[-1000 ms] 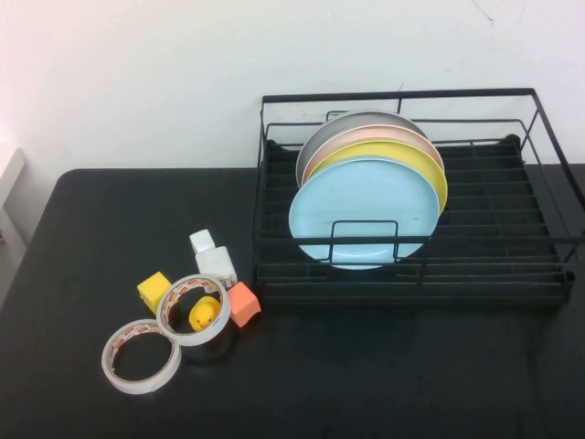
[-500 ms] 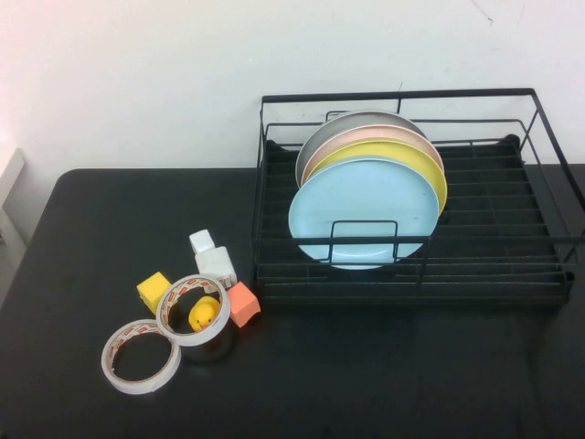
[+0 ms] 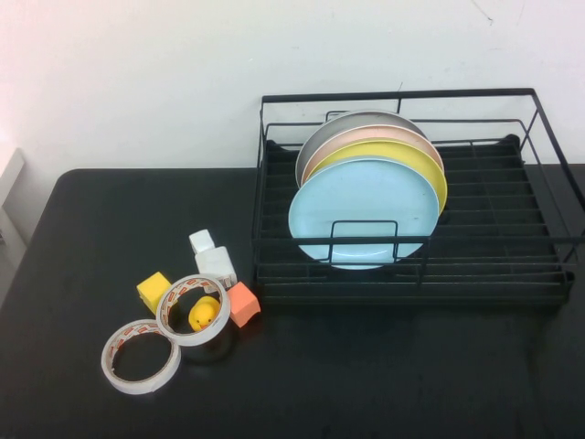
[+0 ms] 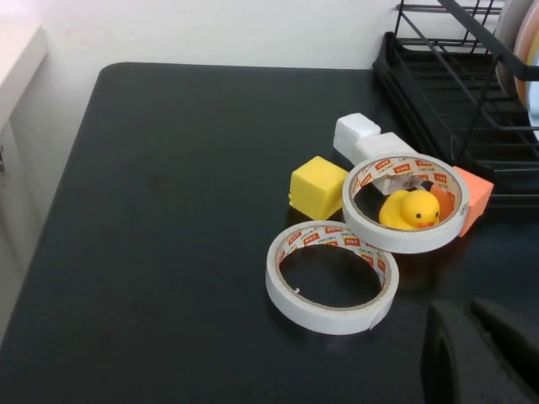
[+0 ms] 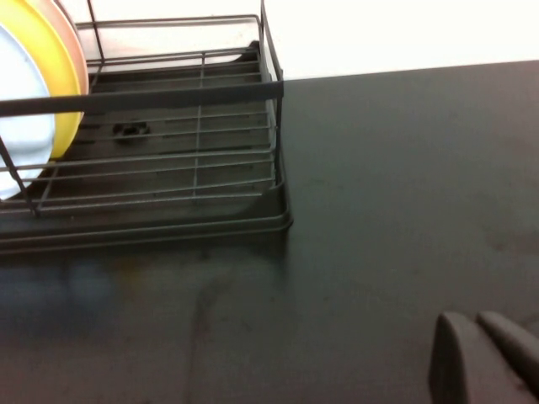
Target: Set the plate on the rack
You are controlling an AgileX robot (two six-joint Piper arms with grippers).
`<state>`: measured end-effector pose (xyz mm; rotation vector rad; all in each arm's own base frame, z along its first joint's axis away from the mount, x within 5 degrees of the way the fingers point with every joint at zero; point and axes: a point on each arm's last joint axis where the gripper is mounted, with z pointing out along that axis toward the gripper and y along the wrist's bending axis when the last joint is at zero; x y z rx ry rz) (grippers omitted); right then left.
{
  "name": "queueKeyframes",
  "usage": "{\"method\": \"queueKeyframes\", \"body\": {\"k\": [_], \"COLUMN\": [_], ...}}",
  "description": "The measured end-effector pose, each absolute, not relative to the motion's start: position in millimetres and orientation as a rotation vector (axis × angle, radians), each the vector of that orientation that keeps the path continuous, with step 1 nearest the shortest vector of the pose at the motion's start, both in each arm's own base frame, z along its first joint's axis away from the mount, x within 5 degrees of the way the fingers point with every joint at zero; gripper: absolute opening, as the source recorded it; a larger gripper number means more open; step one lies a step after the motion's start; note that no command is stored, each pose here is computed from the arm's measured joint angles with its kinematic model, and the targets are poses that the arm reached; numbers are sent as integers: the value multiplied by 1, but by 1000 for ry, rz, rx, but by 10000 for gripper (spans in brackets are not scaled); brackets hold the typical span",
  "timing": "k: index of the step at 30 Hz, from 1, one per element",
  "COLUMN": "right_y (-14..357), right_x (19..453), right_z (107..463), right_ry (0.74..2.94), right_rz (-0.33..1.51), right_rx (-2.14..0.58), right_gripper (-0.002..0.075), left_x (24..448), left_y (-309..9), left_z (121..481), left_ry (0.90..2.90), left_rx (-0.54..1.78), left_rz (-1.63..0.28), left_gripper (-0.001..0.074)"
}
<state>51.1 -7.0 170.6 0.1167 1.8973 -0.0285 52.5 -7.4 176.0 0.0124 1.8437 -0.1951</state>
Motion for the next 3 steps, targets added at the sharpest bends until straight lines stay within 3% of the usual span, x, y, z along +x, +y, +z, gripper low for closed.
{"method": "queueKeyframes", "body": {"k": [3], "right_y": [-7], "right_x": [51], "right_z": [171], "right_ry": [1897], "right_rz": [-28], "right_rx": [117], "right_gripper": [-2], "left_x": [52], "left_y": [-8], "left_z": [176], "left_ry": [1844], "left_rx": [10], "left_rz": [-200], "left_gripper": [-3]}}
